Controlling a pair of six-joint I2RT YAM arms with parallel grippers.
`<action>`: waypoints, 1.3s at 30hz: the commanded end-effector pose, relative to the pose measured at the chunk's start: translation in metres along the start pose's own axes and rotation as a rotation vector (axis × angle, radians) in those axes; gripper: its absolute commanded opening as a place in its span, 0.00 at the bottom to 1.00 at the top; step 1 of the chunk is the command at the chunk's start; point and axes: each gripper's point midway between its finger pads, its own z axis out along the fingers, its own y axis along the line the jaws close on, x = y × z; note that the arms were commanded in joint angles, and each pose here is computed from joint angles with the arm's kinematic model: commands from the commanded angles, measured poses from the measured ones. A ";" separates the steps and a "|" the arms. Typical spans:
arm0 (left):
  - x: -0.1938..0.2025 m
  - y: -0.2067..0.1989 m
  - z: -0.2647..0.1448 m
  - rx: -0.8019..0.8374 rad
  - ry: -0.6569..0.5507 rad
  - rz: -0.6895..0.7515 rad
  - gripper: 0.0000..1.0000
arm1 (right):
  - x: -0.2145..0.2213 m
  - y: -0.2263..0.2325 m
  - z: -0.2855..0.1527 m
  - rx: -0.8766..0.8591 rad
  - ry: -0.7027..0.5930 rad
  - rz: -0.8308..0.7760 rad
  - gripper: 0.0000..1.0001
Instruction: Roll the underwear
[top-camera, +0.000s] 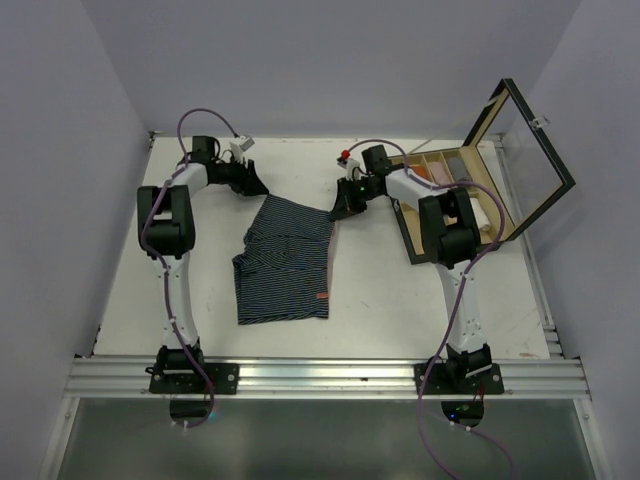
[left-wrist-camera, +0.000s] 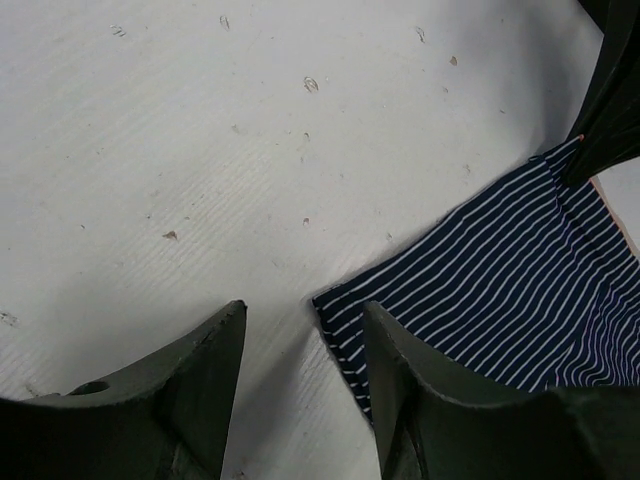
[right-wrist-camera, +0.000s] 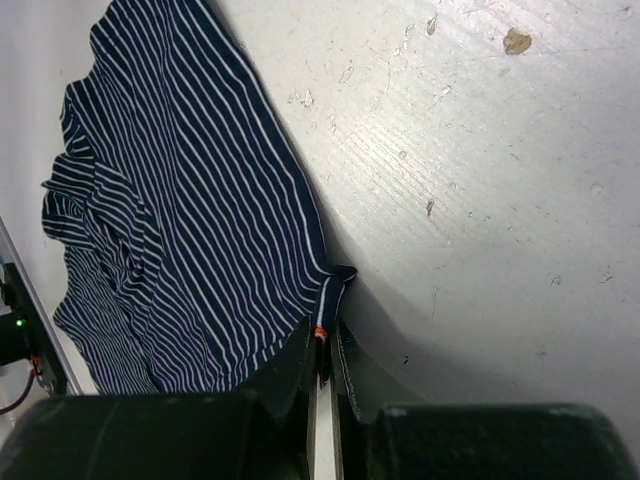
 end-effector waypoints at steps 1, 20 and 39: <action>0.003 0.004 0.008 0.017 -0.006 -0.025 0.54 | 0.000 0.002 0.005 -0.042 0.003 -0.020 0.08; 0.031 0.000 0.020 0.054 0.106 -0.063 0.45 | 0.003 -0.029 0.005 0.062 0.009 0.042 0.31; 0.044 -0.016 0.031 0.085 0.204 -0.045 0.38 | 0.008 -0.026 0.004 0.029 0.030 0.058 0.24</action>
